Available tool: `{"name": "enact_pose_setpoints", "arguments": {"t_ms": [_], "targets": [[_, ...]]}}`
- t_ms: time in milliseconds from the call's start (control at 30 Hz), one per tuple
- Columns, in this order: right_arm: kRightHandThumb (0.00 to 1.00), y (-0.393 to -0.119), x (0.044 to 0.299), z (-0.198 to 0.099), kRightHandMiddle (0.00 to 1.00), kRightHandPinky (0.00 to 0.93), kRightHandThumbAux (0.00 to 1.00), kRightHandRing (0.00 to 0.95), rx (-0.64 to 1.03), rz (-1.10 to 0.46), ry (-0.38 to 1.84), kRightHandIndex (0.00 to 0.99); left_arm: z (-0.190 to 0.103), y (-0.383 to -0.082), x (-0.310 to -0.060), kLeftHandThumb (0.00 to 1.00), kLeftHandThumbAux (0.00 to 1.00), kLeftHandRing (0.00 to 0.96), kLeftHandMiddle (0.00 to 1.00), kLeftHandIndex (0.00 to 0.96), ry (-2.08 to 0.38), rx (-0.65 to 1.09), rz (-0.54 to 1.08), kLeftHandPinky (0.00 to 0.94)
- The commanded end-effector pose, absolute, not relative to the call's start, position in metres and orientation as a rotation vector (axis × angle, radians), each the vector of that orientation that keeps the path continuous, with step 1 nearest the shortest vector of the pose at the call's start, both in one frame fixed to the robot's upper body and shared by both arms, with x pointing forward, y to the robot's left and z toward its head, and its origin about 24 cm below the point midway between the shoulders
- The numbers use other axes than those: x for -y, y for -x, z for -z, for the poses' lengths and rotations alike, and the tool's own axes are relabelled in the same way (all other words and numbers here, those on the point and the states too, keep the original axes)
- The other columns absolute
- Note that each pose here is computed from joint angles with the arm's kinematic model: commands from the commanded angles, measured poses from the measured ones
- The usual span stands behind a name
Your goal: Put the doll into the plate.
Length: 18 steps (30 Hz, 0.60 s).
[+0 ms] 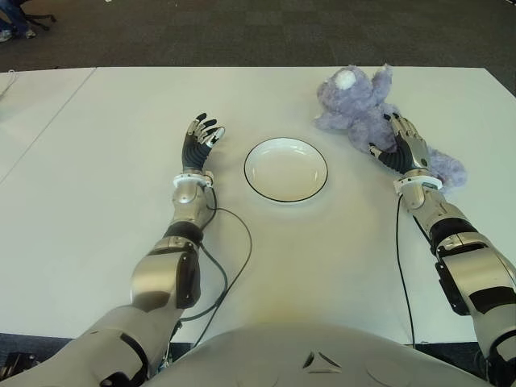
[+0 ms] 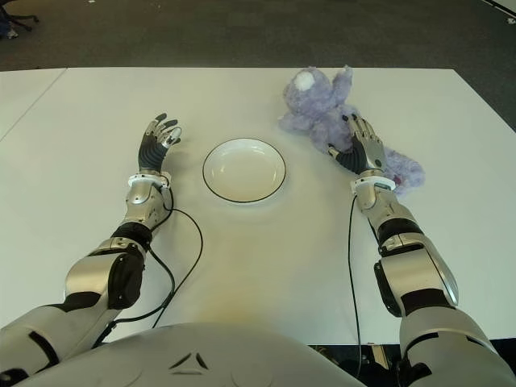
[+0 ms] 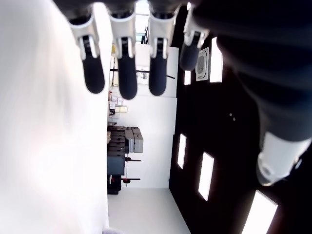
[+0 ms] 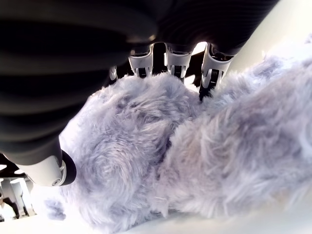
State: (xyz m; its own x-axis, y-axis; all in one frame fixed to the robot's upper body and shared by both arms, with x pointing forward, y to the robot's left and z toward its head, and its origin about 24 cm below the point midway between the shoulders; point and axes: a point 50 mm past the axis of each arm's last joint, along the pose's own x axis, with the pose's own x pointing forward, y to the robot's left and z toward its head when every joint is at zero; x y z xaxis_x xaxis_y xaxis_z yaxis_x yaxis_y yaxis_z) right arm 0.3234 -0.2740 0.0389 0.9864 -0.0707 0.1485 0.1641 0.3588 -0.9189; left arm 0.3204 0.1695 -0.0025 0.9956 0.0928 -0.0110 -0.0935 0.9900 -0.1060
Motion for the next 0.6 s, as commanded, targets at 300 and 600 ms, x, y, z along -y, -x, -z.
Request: {"name": "enact_pose_setpoints", "arguments": {"t_ms": [300,600], "targets": [[0.38,-0.289,0.288,0.012,0.0,0.163,0.589,0.026,-0.195,0.06,1.21,0.0,0.102,-0.226,-0.158,0.0,0.571,0.29,0.281,0.162,0.198,-0.451,-0.161,0.261],[0.71,-0.287,0.287,0.014,0.592,0.657,0.7,0.596,-0.197,0.049,1.211,0.432,0.102,-0.227,-0.161,0.0,0.563,0.307,0.293,0.17,0.212,-0.457,-0.171,0.294]]}}
